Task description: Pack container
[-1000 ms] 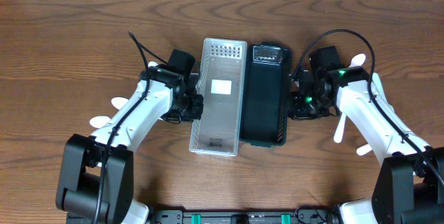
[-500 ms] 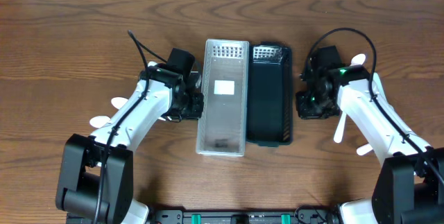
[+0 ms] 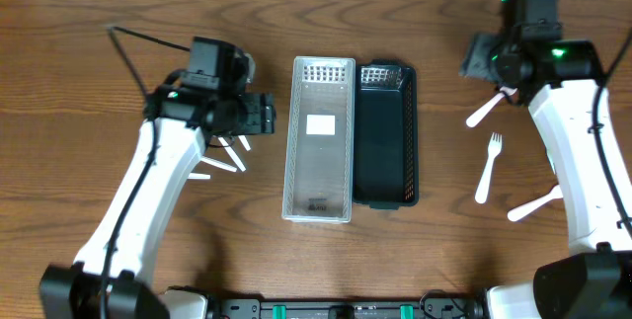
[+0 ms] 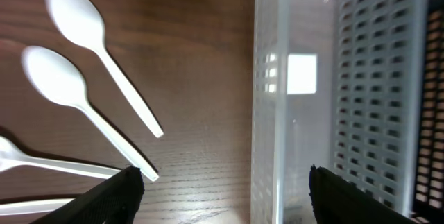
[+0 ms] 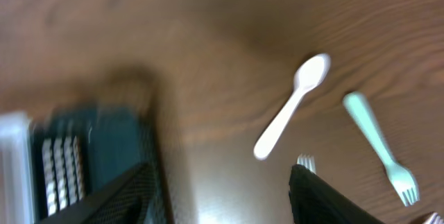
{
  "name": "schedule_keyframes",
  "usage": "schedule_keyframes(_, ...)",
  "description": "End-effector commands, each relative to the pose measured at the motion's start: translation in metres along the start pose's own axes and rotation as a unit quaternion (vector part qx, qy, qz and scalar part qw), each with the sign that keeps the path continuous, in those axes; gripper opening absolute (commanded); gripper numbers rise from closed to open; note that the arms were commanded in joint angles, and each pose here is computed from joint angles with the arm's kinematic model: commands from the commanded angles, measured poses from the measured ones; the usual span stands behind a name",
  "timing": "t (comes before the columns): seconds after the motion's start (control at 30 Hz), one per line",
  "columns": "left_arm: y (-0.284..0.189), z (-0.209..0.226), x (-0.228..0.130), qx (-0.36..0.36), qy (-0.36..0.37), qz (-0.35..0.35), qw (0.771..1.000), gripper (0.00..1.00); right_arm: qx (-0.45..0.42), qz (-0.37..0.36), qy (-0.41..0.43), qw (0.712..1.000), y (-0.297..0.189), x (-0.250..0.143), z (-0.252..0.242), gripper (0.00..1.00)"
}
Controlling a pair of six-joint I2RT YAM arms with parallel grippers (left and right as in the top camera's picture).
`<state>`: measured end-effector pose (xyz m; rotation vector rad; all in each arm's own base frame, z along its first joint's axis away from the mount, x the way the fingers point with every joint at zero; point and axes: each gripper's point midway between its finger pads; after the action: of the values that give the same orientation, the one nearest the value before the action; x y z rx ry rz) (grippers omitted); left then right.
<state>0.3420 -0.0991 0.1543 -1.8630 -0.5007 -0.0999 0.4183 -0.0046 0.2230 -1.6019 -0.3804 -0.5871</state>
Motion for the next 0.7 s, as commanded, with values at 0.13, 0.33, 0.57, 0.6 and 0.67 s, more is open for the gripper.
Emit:
schedule_keyframes(0.13, -0.030, 0.000, 0.015, -0.013, -0.003, -0.047, 0.999, 0.97, -0.066, 0.020, 0.154, 0.986, 0.056, 0.002, -0.067, 0.70)
schedule_keyframes(0.33, -0.031, 0.001, 0.016, -0.012, -0.005, -0.049, 0.999, 0.98, -0.080, 0.107, 0.195, 0.972, 0.118, -0.039, -0.083, 0.77)
schedule_keyframes(0.57, -0.031, 0.001, 0.016, -0.012, -0.005, -0.049, 0.999, 0.98, -0.072, 0.158, 0.219, 0.960, 0.163, -0.068, -0.083, 0.74)
schedule_keyframes(0.6, -0.031, 0.001, 0.016, -0.012, -0.005, -0.049, 0.999, 0.98, -0.072, 0.162, 0.220, 0.959, 0.168, -0.071, -0.083, 0.74)
schedule_keyframes(0.67, -0.031, 0.001, 0.016, -0.012, -0.005, -0.049, 0.999, 0.98, -0.073, 0.166, 0.219, 0.959, 0.174, -0.074, -0.083, 0.73)
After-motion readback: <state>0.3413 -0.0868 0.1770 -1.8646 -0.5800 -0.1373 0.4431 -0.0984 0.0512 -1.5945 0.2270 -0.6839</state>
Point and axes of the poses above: each gripper's point midway between its finger pads, its own y axis out along the fingers, its own z axis along the line the jaws close on, x = y × z, and after that the axes turned 15 degrees about -y, right-handed
